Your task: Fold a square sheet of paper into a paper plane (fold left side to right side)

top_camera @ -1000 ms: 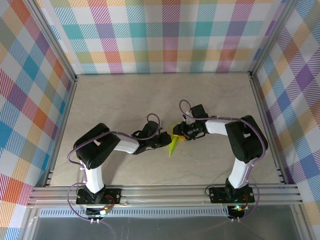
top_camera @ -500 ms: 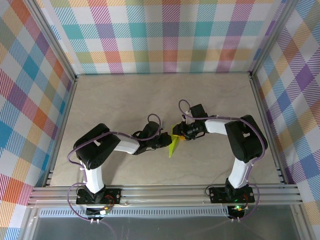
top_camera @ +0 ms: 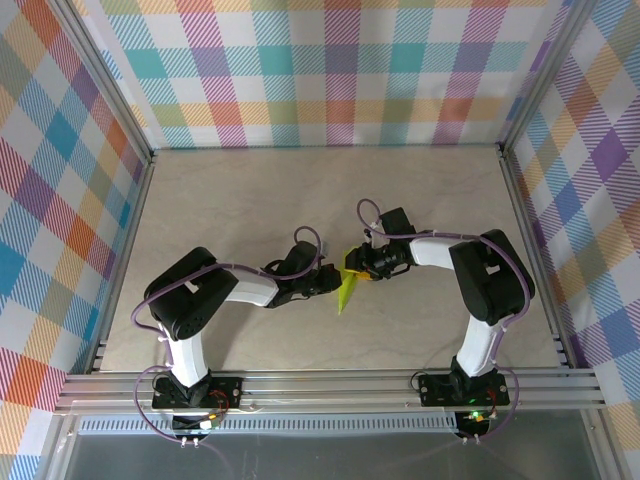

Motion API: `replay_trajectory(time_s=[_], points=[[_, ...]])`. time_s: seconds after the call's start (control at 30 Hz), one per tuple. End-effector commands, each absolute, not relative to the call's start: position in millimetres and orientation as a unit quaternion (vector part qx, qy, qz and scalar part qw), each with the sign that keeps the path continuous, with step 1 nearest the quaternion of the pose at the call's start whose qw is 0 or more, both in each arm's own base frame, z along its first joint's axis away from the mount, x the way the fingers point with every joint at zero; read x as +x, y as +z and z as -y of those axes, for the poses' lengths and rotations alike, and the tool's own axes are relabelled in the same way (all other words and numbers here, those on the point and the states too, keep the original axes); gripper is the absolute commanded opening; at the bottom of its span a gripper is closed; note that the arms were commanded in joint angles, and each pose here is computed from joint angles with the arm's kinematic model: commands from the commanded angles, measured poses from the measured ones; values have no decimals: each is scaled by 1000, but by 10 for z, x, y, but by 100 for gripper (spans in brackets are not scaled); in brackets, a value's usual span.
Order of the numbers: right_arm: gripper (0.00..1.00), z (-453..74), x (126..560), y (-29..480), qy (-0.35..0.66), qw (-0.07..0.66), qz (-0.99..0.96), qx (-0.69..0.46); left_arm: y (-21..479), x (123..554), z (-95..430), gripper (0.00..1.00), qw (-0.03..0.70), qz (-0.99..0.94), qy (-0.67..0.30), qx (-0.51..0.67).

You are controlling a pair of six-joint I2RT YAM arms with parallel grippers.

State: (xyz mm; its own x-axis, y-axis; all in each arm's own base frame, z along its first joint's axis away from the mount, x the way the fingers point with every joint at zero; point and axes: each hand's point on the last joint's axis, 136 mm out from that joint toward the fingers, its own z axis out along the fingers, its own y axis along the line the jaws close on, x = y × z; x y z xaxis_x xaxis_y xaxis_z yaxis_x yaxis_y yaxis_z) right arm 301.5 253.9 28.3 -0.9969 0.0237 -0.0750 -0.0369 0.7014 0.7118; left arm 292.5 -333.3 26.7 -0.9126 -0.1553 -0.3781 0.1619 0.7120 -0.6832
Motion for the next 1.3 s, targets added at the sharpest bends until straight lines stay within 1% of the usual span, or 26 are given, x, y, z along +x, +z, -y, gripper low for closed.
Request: replay_trajectory(time_s=[0.0, 0.27, 1.27], points=[[43, -2481, 2927, 91, 362, 16, -932, 1, 424, 2999, 3369, 0, 224, -896, -384, 11], [43, -2487, 2928, 83, 362, 15, -932, 1, 468, 3017, 3386, 0, 227, -895, -383, 18], [43, -2481, 2915, 76, 362, 12, -932, 1, 137, 3031, 3312, 0, 206, -915, -347, 8]])
